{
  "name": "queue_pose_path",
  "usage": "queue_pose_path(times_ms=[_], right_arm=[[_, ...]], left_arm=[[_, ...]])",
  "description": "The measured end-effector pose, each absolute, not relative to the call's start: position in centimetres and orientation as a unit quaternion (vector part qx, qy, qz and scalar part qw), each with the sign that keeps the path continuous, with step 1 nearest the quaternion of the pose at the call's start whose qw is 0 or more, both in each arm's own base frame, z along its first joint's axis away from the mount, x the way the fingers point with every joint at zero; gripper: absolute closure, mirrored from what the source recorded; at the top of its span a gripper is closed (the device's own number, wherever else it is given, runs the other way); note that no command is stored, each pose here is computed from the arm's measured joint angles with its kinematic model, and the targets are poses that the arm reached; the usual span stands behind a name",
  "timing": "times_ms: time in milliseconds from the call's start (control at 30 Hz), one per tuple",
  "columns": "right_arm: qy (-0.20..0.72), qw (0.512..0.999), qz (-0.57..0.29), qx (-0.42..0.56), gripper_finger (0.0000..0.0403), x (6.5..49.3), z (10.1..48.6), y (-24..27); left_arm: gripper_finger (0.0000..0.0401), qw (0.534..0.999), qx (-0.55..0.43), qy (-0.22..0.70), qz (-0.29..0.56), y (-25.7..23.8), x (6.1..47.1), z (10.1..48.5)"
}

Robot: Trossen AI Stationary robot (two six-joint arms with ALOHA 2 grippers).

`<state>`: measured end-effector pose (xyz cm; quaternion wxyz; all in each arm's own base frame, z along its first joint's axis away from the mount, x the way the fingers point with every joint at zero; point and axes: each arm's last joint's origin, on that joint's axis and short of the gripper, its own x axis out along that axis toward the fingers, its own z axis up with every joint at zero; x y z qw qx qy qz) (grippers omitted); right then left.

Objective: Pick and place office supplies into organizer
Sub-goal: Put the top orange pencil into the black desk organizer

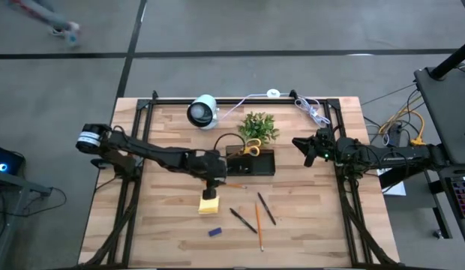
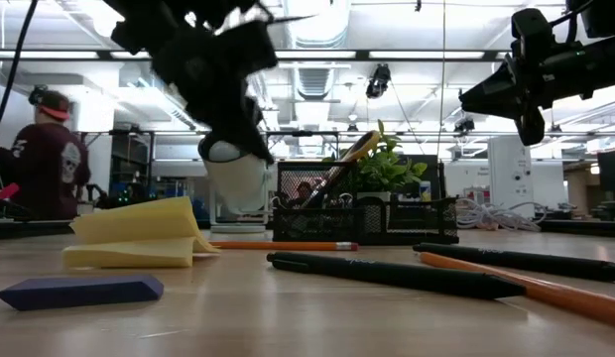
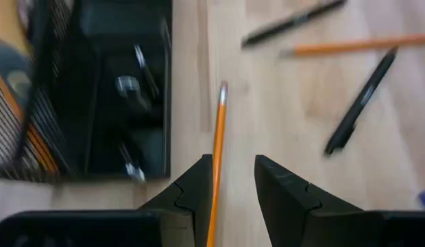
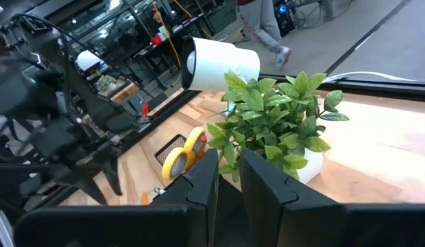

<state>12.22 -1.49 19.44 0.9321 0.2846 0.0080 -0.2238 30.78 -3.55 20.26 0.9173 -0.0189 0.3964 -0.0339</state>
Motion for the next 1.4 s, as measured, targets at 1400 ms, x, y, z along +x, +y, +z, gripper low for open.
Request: queue_pose_path(times_ms=[1400], right_arm=[[0.021, 0.931, -0.229, 0.284, 0.0351, 12.3, 19.2, -1.5]], left_arm=[[0.0308, 0.813, 0.019, 0.579, -0.053, -3.3, 35.0, 16.4]])
